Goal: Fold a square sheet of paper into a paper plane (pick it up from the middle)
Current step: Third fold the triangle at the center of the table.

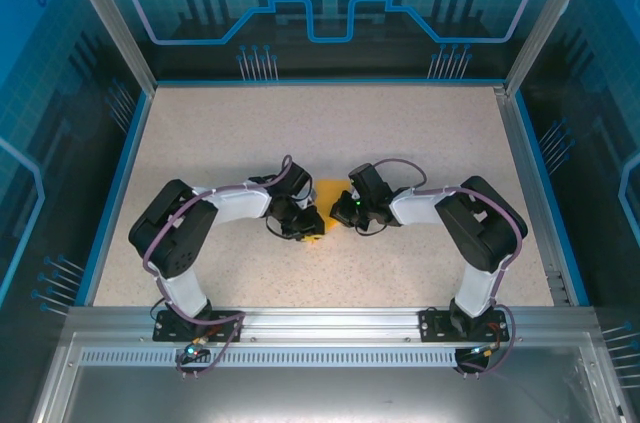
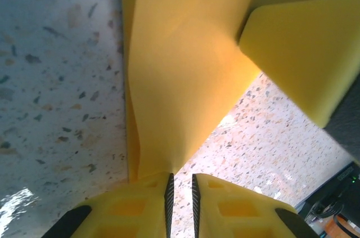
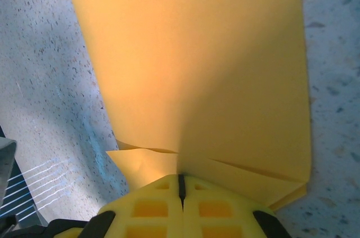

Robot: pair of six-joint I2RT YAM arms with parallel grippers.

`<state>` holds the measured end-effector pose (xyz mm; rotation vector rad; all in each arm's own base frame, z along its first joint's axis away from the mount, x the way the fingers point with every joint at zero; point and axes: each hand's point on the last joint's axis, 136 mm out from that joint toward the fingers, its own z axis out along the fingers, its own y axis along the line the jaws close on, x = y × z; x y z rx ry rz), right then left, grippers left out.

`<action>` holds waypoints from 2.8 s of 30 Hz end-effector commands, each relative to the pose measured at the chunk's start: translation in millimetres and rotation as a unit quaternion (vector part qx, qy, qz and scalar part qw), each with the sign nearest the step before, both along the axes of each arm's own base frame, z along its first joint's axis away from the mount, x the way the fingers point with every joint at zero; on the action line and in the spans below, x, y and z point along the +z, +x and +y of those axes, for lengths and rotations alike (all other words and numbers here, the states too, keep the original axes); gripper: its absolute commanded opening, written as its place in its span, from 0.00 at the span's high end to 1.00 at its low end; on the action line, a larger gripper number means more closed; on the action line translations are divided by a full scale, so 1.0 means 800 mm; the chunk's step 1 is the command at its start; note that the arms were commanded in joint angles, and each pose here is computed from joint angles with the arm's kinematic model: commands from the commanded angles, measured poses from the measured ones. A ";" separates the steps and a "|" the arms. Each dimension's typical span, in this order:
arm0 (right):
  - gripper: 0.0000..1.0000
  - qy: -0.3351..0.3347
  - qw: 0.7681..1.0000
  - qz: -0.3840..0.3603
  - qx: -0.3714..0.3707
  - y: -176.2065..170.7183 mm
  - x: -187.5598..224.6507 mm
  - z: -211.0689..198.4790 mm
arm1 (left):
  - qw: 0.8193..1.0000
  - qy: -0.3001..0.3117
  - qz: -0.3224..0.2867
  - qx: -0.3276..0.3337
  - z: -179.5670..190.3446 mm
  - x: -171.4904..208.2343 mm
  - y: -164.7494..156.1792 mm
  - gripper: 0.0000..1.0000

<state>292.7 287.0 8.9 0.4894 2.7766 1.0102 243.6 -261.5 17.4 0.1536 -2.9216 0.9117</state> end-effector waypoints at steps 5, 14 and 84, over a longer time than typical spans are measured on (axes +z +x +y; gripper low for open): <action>0.98 -0.103 0.991 0.090 -0.014 -0.045 -0.074 -0.054 | 0.999 0.040 0.023 -0.001 0.023 -0.024 -0.021 0.81; 0.98 -0.104 0.990 0.092 -0.016 -0.044 -0.075 -0.056 | 0.998 0.051 0.023 0.001 0.037 -0.023 -0.026 0.82; 0.98 -0.040 0.991 -0.033 0.125 -0.059 -0.016 0.030 | 0.998 0.056 0.011 0.025 0.042 -0.035 -0.016 1.00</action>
